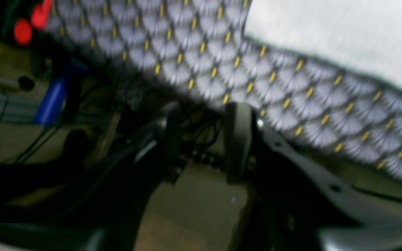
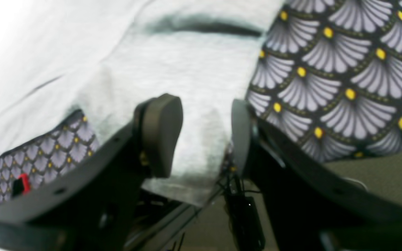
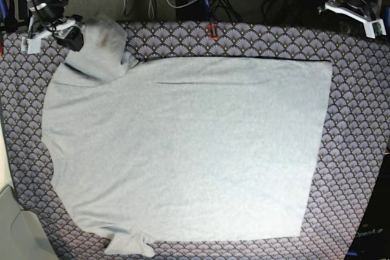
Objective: Fold the T-shirt properly
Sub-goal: 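Move both grippers down to the shirt's collar-side edge and grasp it, then lift the grasped edge and pull it across the shirt toward the hem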
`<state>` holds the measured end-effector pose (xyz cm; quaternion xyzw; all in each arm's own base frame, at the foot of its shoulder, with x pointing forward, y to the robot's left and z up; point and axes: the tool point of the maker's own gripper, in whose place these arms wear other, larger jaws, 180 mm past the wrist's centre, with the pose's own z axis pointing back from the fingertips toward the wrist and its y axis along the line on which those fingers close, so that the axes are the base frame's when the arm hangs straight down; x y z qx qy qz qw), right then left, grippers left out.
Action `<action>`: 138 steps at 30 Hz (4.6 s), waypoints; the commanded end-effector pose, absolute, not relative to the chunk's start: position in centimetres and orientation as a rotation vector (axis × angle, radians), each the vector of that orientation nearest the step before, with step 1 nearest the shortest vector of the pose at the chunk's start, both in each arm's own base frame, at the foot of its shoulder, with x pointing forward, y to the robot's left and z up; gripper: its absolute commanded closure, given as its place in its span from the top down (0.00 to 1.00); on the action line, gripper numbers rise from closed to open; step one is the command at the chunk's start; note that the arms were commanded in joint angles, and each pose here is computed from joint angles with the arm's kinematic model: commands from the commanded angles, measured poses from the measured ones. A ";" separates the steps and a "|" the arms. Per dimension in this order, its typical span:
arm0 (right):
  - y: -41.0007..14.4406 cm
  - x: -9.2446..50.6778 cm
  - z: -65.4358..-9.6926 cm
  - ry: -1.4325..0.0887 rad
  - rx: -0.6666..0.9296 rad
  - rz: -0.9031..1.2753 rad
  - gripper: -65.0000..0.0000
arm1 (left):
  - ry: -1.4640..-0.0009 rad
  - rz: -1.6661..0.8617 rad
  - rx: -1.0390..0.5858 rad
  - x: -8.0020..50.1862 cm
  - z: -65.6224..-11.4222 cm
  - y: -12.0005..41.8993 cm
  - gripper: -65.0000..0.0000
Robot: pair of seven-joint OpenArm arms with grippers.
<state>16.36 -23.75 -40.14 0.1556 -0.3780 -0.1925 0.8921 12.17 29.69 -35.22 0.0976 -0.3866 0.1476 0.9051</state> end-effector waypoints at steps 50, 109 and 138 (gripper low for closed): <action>-20.4 15.1 -44.0 -0.603 0.421 -0.383 0.00 | -0.968 0.449 0.153 21.8 -36.1 32.2 0.52; -21.7 18.4 -38.9 -0.700 0.388 -0.168 0.00 | -0.952 0.456 0.014 23.2 -38.4 27.5 0.01; -26.6 36.2 -30.4 -0.972 0.317 -0.151 0.00 | -1.025 0.382 -0.038 39.1 -32.2 30.7 0.01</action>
